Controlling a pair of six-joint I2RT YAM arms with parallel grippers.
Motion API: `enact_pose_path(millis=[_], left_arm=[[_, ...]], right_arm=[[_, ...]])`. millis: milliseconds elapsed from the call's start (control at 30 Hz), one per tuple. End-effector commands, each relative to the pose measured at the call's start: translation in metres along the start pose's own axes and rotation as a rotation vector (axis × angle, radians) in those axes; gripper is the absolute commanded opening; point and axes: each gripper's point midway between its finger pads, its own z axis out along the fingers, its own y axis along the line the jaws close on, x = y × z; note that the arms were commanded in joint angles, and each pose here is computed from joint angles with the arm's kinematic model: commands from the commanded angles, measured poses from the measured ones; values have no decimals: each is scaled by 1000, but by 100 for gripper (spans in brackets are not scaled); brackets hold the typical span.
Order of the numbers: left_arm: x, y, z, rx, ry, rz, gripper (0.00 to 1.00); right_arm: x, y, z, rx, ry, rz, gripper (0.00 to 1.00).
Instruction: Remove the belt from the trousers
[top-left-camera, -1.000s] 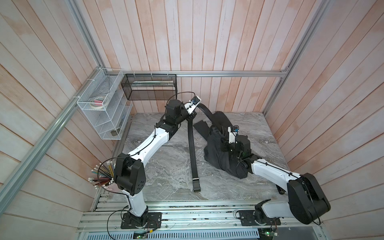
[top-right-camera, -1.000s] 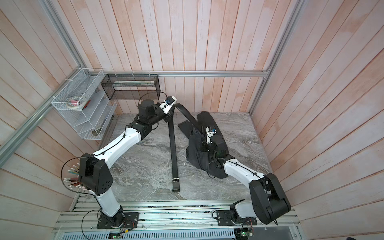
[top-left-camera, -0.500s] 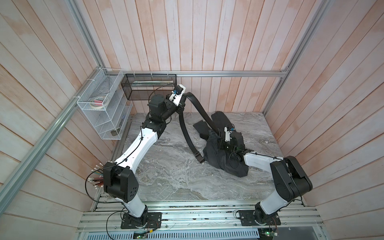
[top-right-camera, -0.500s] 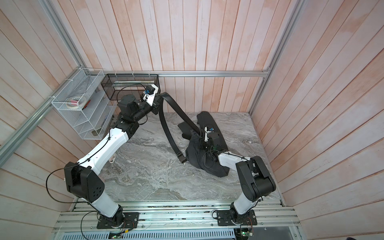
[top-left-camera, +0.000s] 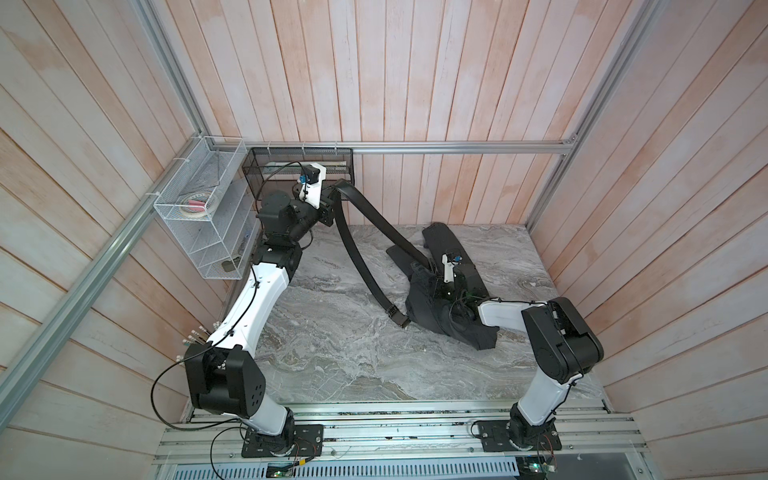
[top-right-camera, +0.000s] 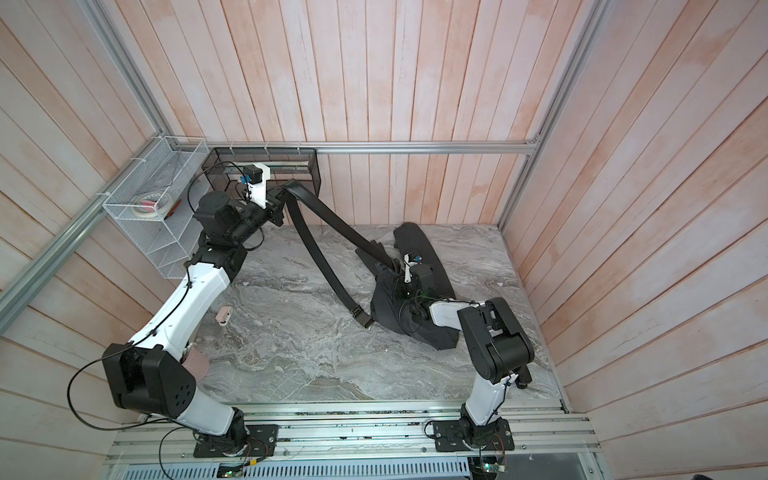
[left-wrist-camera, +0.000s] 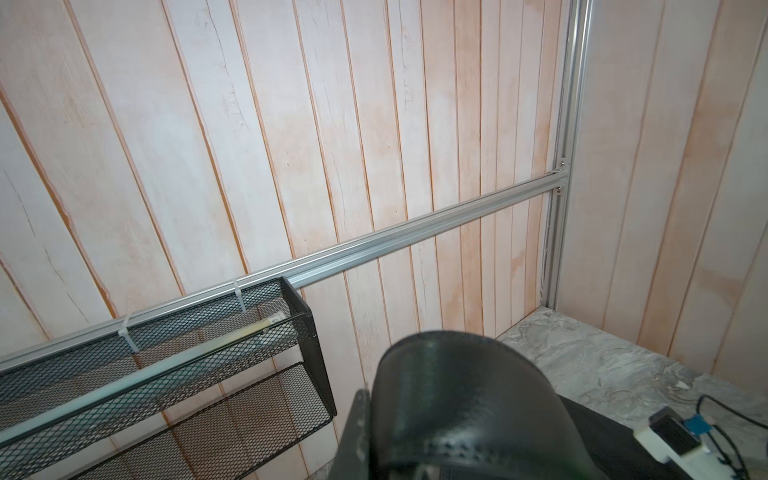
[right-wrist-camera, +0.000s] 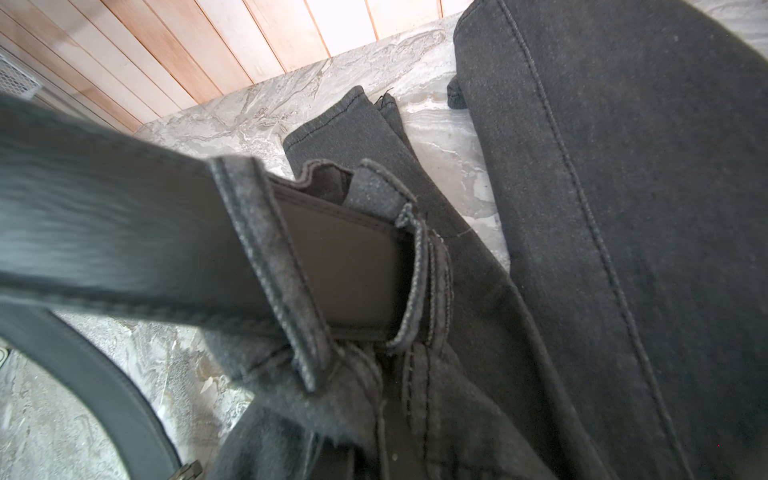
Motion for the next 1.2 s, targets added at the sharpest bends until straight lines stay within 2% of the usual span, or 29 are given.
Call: enact_pose_path(millis=[0,133,400,567,767,867,1167], left_arm=[[-49,8,-19,-33,-158,4,0],[-55,14,-32,-45,-180,-12,0],[-106,17,-61,-35,-269,-29,0],[-103,25,-62,-39,-263,-70,0],[-97,26,-65,-42,-255,-98,0],[-101,25,-67,-45,-261,-93,0],[-122,25,-76,-12,-297,-115,0]], right_arm=[[53,-42,4,148,173,44,2],[52,-44,5,164,181,22,5],[53,-47,11,175,194,-2,10],[47,-46,9,180,178,-15,10],[51,-48,8,185,192,-27,16],[52,-48,9,184,194,-30,21],[56,-49,14,180,209,-38,21]])
